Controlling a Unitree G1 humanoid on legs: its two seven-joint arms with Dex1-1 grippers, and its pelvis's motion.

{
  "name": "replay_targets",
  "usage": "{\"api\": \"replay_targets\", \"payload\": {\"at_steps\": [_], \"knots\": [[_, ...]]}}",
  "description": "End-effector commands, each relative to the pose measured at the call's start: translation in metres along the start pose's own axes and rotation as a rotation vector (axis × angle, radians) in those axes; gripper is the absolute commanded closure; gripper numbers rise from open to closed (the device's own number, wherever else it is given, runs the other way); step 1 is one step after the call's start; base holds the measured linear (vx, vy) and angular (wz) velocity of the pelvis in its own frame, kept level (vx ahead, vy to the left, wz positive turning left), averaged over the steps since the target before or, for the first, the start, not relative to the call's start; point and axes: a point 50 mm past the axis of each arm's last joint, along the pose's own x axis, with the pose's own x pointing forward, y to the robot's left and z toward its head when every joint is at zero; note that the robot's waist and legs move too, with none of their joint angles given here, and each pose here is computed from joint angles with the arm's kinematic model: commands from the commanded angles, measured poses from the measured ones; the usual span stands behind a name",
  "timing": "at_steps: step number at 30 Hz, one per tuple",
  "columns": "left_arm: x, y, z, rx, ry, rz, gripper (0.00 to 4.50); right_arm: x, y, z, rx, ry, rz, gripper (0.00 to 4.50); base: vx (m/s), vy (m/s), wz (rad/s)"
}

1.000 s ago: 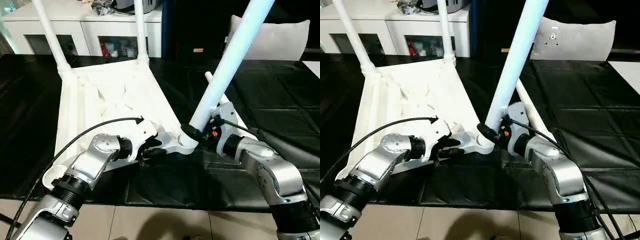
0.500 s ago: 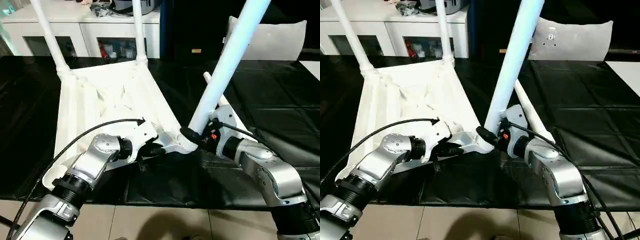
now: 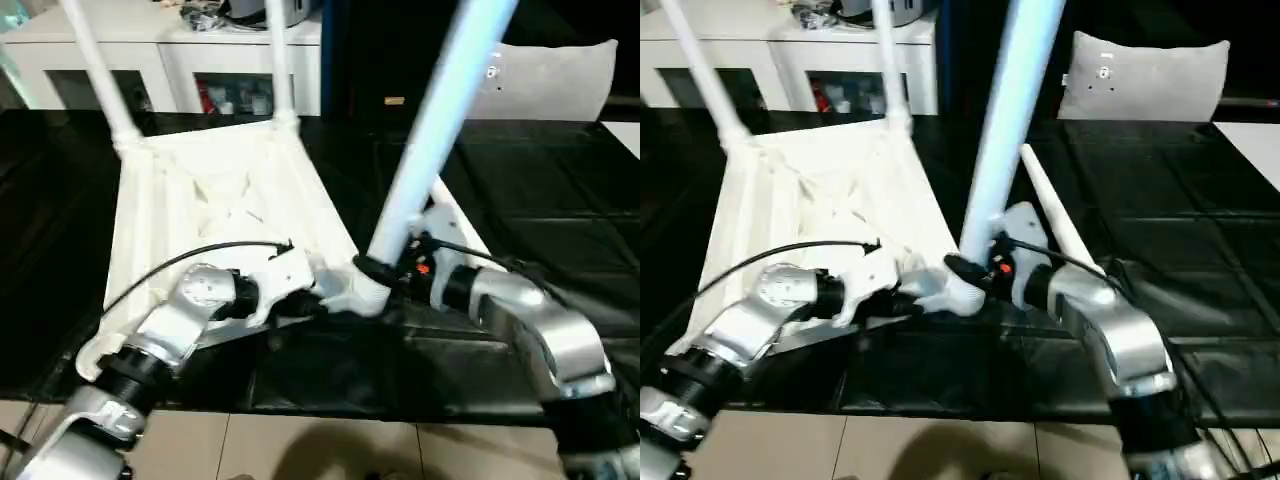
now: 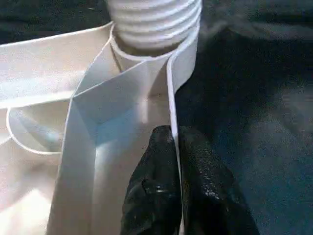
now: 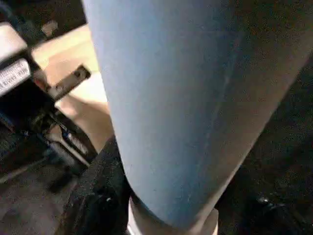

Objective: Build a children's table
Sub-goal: Insert table leg to table base

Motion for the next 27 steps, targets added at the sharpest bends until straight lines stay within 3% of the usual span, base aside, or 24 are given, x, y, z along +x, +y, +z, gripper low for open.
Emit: {"api": "replay_targets", "payload": {"at_steps": [1, 14, 20, 21, 25, 27], "knots": [[0.003, -0.006, -0.006, 0.052, 0.079, -0.088, 4.50, 0.002, 0.000, 0.002, -0.013, 0.025, 0.026, 2.59, 0.000, 0.000, 0.00], [-0.002, -0.005, -0.005, 0.114, 0.070, -0.172, 4.50, 0.002, -0.003, -0.010, 0.007, 0.168, 0.072, 2.59, 0.000, 0.000, 0.00], [0.000, -0.002, -0.004, 0.126, 0.059, -0.167, 4.50, 0.007, -0.001, -0.009, 0.117, 0.087, 0.100, 2.59, 0.000, 0.000, 0.00], [0.000, 0.000, -0.004, 0.120, 0.064, -0.145, 4.50, 0.007, -0.001, -0.010, 0.171, 0.045, 0.102, 2.59, 0.000, 0.000, 0.00], [-0.001, 0.003, -0.006, 0.106, 0.066, -0.123, 4.50, 0.005, -0.002, -0.014, 0.228, 0.018, 0.089, 2.59, 0.000, 0.000, 0.00], [-0.002, 0.005, -0.007, 0.091, 0.064, -0.112, 4.50, 0.001, -0.005, -0.022, 0.283, -0.009, 0.061, 2.59, 0.000, 0.000, 0.00]]}}
